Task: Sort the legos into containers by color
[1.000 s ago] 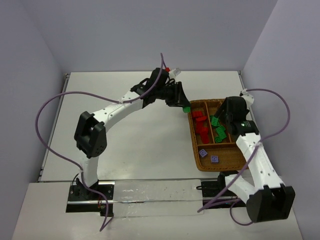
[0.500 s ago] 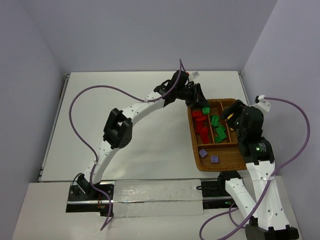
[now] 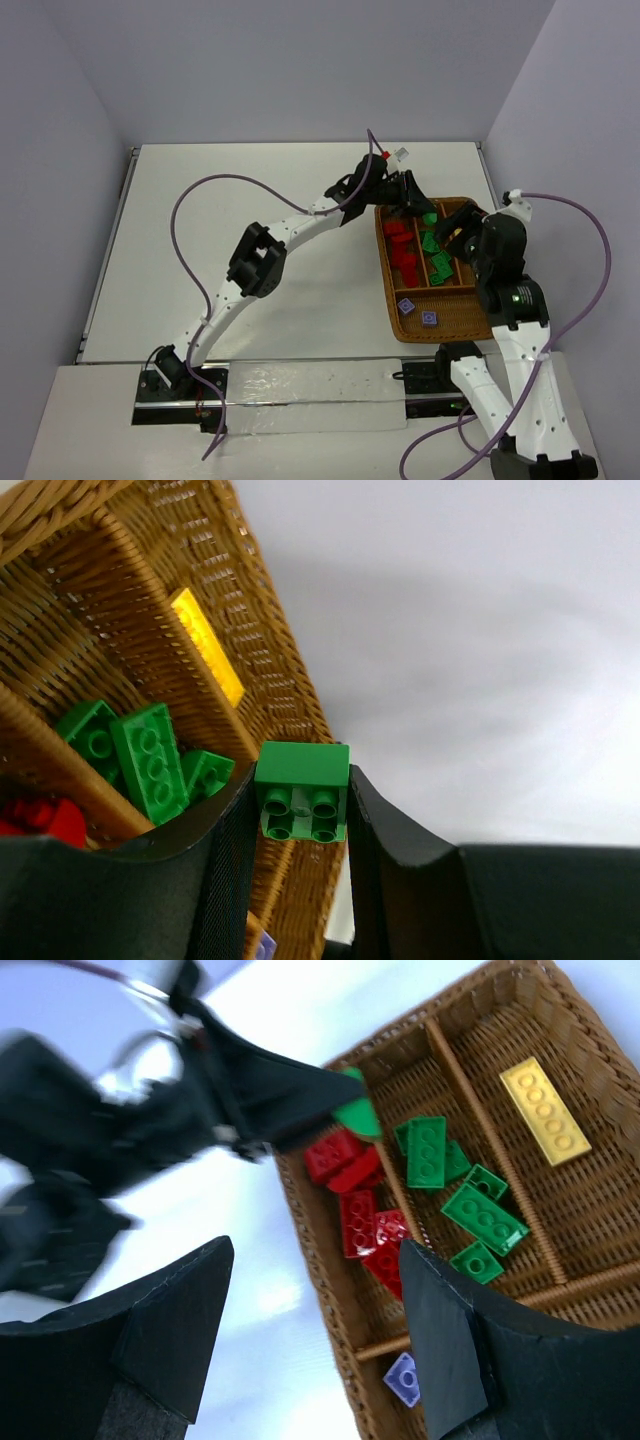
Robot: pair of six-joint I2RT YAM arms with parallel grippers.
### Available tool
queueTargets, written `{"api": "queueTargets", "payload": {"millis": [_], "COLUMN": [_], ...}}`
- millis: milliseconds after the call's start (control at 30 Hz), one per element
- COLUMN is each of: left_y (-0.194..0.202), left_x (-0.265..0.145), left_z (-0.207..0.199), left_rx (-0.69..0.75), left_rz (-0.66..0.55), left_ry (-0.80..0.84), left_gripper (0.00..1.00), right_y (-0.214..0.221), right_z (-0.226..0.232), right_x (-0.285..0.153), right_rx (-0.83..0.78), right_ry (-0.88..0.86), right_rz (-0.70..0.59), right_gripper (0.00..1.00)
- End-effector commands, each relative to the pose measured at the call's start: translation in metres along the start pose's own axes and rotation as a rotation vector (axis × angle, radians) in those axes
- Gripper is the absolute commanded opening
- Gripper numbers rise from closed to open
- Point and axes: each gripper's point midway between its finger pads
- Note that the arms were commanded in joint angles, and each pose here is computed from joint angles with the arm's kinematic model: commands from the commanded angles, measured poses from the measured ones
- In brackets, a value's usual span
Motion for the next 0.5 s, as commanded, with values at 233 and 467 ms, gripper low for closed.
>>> {"api": "queueTargets", "payload": {"millis": [233,467], "left_y": [0.001,-0.004], "left_x": [0.032,0.029], "left_z": [-0.013,-0.021], "left_rx": [0.043,0.077], "left_rz": [-0.103,-0.120], "left_ry": [0.089,0.090], "left_gripper": [0.23,0.96], "right_y": [-0.013,-0.015], "right_z": [0.004,0.003], "right_x": [-0.026,-0.025], "right_rx": [0.060,0.037], "right_ry": [-0.050,-0.038], "right_rz": [-0.086,-0.088], "right_gripper": [0.74,0.74]}}
Point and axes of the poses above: each gripper's point midway between its finger pads, its own x axis out along the fingers, its own z axis along the line the jaws close on, y = z × x, and after that the axes turned 1 degree about -x, right-handed
